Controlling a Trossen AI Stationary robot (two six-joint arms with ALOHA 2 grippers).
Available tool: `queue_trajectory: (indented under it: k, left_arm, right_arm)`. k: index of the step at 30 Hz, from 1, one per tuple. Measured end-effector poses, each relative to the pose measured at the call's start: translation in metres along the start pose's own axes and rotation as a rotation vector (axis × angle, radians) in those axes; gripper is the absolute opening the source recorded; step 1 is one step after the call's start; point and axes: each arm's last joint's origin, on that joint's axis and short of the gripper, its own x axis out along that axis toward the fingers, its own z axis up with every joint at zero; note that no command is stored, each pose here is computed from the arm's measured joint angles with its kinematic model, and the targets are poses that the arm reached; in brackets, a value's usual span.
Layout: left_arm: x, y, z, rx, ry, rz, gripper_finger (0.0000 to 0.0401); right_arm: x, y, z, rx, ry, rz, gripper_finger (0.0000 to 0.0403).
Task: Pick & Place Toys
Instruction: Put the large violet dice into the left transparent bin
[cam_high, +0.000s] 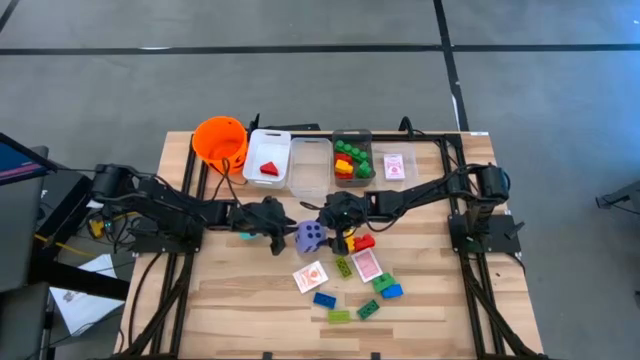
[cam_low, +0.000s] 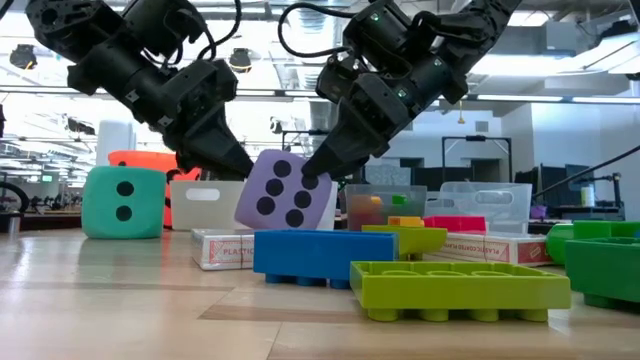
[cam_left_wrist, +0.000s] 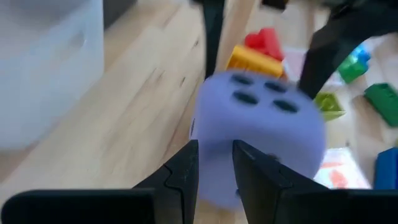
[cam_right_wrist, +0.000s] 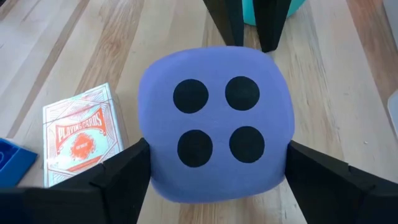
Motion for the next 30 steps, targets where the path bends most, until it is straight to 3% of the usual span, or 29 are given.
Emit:
queue_trajectory:
  k: [4, 10, 18, 23, 30]
  left_arm:
    - [-0.013, -0.002, 0.014, 0.052, -0.093, -0.020, 0.0092]
    - [-0.048, -0.001, 0.037, 0.021, -0.247, 0.014, 0.0092]
    - [-0.086, 0.003, 0.050, 0.026, -0.350, 0.012, 0.0092]
    - [-0.101, 0.005, 0.055, 0.116, -0.405, 0.017, 0.0092]
    - [-0.109, 0.008, 0.054, 0.122, -0.406, 0.016, 0.0092]
  right_arm:
    - [-0.002, -0.001, 0.001, 0.002, -0.002, -0.006, 0.0327]
    - [-0.008, -0.001, 0.006, -0.001, -0.026, -0.028, 0.0327]
    - [-0.020, -0.007, 0.016, 0.019, -0.073, -0.172, 0.0327]
    - [-0.042, -0.021, 0.049, 0.051, -0.195, -0.339, 0.0327]
    - [-0.086, -0.059, 0.096, 0.108, -0.264, -0.559, 0.0327]
